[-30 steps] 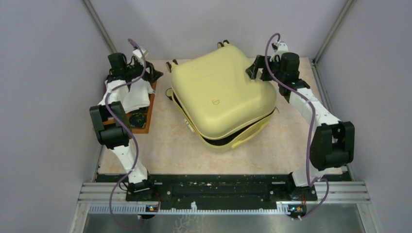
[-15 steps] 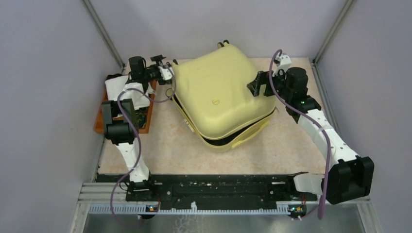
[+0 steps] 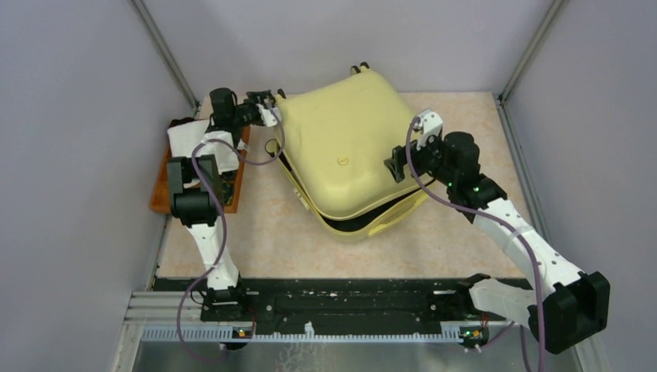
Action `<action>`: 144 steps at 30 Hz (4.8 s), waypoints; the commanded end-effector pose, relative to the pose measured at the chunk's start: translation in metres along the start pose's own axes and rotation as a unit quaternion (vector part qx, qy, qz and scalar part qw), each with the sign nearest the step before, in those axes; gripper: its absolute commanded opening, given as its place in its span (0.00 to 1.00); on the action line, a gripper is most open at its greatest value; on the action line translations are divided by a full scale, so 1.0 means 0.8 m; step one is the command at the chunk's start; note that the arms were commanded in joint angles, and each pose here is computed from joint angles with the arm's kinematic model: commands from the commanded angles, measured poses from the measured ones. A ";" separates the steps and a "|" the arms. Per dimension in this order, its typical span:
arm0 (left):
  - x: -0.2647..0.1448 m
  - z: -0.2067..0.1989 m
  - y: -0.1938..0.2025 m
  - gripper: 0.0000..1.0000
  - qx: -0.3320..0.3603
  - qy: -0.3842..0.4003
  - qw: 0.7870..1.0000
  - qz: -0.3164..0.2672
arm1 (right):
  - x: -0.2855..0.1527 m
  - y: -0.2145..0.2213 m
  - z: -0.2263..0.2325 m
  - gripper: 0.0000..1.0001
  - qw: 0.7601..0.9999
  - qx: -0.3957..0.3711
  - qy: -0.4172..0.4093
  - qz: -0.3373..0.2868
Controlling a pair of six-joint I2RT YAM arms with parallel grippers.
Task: Pack the luggage
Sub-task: Zip the luggage at the center of the board.
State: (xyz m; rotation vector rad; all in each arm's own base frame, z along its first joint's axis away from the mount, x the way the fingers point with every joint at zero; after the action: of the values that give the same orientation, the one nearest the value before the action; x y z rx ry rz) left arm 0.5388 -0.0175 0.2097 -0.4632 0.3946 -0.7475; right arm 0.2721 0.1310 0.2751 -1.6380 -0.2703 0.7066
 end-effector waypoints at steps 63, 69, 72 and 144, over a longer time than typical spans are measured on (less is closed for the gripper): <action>-0.007 0.084 -0.077 0.00 -0.441 0.019 0.896 -0.052 | -0.026 0.105 0.146 0.99 0.900 -0.419 0.051 -0.104; -0.007 0.085 -0.078 0.00 -0.448 0.018 0.892 -0.054 | -0.029 0.106 0.153 0.99 0.893 -0.438 0.039 -0.102; -0.007 0.085 -0.078 0.00 -0.452 0.017 0.890 -0.055 | -0.038 0.109 0.152 0.99 0.895 -0.437 0.025 -0.090; -0.144 -0.126 -0.254 0.98 0.246 0.051 0.954 -0.162 | -0.028 0.050 0.151 0.99 0.865 -0.388 0.210 -0.237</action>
State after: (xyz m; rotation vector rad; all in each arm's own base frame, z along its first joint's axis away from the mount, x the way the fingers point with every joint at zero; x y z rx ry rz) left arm 0.3125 -0.0668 0.2279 -0.1929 0.5344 -1.0122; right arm 0.1751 0.2054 0.1874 -2.5497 -0.6706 -0.0135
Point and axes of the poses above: each gripper's point midway between its finger pads, its own x axis out along the fingers, its own z axis along the line the jaws close on, y = z × x, the point moved 8 cm from there along -x, back along the fingers, and after that the axes turned 4 degrees about -x, right-handed, at the moved point
